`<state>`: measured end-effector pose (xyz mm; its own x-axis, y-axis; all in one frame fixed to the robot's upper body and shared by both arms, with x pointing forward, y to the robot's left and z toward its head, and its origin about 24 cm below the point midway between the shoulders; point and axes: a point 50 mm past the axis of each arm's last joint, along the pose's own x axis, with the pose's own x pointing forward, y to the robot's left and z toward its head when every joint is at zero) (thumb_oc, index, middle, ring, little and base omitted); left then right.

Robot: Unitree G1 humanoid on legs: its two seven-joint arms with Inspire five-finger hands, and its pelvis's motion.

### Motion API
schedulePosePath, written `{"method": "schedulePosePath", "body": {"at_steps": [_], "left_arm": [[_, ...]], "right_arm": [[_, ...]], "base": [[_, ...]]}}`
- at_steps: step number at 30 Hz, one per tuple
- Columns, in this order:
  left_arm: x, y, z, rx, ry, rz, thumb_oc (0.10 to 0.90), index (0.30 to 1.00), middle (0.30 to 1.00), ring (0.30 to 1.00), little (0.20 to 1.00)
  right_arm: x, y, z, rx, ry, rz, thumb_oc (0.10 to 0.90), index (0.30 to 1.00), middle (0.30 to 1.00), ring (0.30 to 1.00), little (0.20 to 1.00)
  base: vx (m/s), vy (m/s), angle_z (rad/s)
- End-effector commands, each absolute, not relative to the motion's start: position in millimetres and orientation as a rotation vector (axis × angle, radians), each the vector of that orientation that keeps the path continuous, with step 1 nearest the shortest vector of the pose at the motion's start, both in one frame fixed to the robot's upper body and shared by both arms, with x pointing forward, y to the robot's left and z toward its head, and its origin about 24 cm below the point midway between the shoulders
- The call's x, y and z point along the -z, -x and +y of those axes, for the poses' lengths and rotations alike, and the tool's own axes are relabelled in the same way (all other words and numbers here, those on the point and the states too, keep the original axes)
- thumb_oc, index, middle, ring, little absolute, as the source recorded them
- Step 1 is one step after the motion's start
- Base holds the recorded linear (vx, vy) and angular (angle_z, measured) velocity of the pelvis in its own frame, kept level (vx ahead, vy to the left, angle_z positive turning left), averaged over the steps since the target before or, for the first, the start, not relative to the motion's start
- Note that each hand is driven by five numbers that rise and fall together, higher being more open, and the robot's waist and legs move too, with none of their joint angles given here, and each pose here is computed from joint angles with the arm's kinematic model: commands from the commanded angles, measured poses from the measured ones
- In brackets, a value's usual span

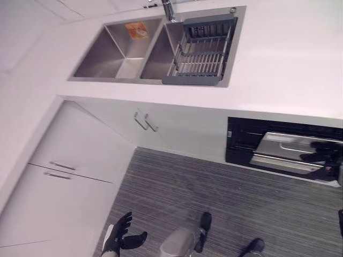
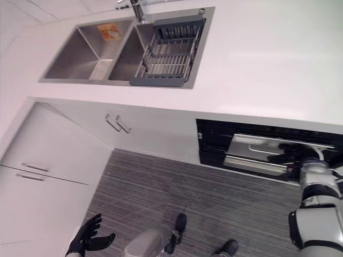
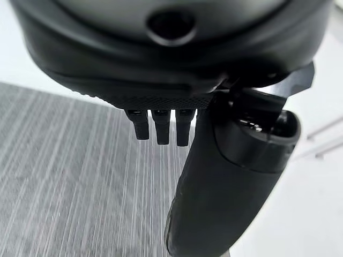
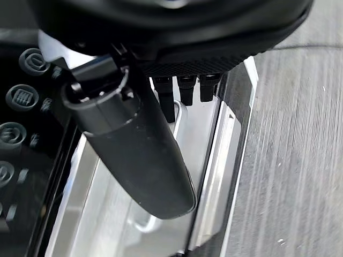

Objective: Place the dishes in the dishwasher.

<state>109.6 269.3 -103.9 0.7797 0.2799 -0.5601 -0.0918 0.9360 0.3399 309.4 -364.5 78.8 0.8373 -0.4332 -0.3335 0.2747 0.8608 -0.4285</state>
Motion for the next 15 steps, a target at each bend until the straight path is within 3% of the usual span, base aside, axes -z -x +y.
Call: {"method": "schedulePosePath", "body": {"at_steps": [1, 4, 5, 8, 15], "left_arm": [[83, -116, 299, -0.288, -0.391, 0.56, 0.8, 0.9, 0.9, 0.9, 0.9], [90, -110, 288, -0.314, -0.369, 0.554, 0.8, 0.9, 0.9, 0.9, 0.9], [99, -100, 278, -0.334, -0.352, 0.586, 0.8, 0.9, 0.9, 0.9, 0.9], [101, -97, 280, -0.344, -0.341, 0.613, 0.8, 0.9, 0.9, 0.9, 0.9], [117, -104, 277, -0.248, -0.123, 0.734, 0.8, 0.9, 0.9, 0.9, 0.9]], "right_arm": [[-170, -354, -295, 0.183, 0.253, -0.105, 0.8, 0.9, 0.9, 0.9, 0.9], [-111, -321, -237, 0.095, 0.185, -0.106, 0.8, 0.9, 0.9, 0.9, 0.9], [-48, -286, -219, 0.012, 0.135, 0.078, 0.8, 0.9, 0.9, 0.9, 0.9], [-18, -270, -218, -0.005, 0.125, 0.208, 0.8, 0.9, 0.9, 0.9, 0.9], [91, -198, -219, 0.014, 0.095, 0.666, 0.8, 0.9, 0.9, 0.9, 0.9]], "base": [[-0.11, -0.097, -0.32], [-0.11, -0.04, -0.5], [-0.08, -0.019, -0.76], [-0.05, -0.029, -0.79], [-0.07, 0.002, -0.11]]}}
